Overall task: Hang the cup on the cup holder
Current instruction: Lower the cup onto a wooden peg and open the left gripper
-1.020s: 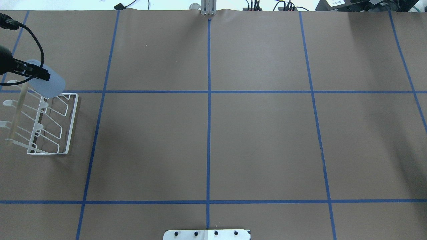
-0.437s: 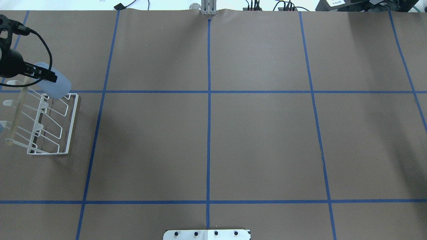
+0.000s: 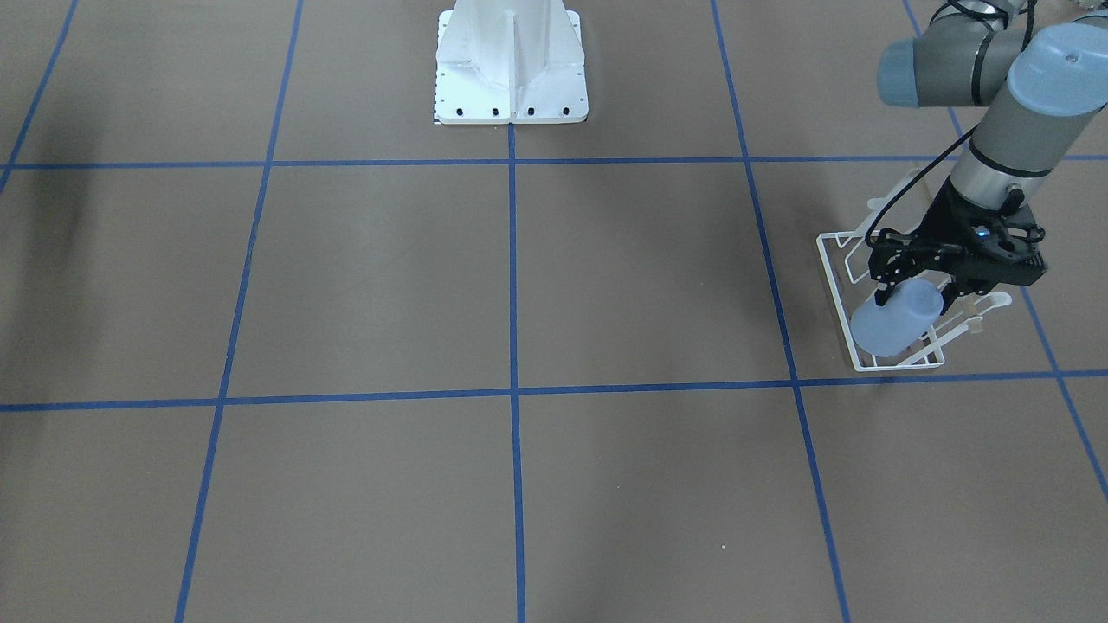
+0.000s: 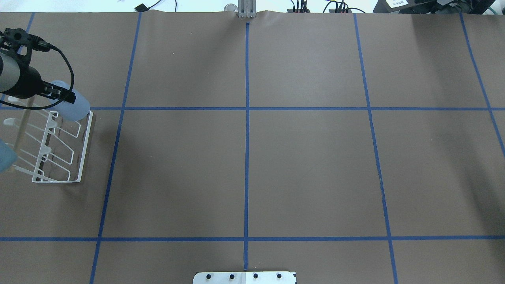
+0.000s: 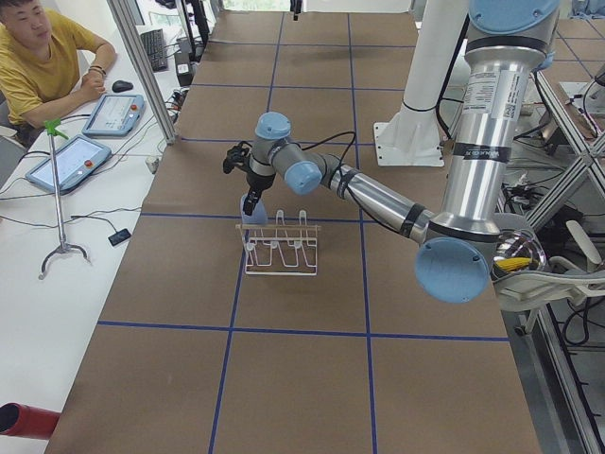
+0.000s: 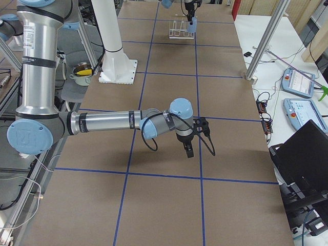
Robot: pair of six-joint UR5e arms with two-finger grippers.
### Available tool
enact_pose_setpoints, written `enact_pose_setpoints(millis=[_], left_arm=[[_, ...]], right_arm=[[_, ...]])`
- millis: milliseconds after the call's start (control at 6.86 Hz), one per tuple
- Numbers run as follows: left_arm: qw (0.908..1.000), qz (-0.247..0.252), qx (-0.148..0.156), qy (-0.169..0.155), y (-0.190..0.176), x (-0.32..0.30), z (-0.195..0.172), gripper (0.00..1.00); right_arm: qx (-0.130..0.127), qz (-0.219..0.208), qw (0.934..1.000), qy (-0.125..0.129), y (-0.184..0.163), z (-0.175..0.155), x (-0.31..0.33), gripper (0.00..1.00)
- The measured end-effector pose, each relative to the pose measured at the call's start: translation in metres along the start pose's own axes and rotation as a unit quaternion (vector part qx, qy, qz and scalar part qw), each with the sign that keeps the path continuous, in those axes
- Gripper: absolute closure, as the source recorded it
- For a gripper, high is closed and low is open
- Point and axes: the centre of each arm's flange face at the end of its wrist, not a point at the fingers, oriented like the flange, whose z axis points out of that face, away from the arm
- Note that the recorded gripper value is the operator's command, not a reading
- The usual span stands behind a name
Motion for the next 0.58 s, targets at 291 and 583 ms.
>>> enact_pose_setpoints(millis=[291, 583], left_arm=[[1.0, 0.003, 0.004, 0.003, -0.001, -0.006, 0.02, 0.02], [0.9999, 0.006, 0.01, 0.01, -0.007, -0.003, 0.024, 0.01]], right_arm=[[0.0, 0.0, 1.0, 0.001, 0.0, 0.0, 0.0, 0.0], [0.0, 0.0, 1.0, -0.001, -0.002, -0.001, -0.001, 0.0]])
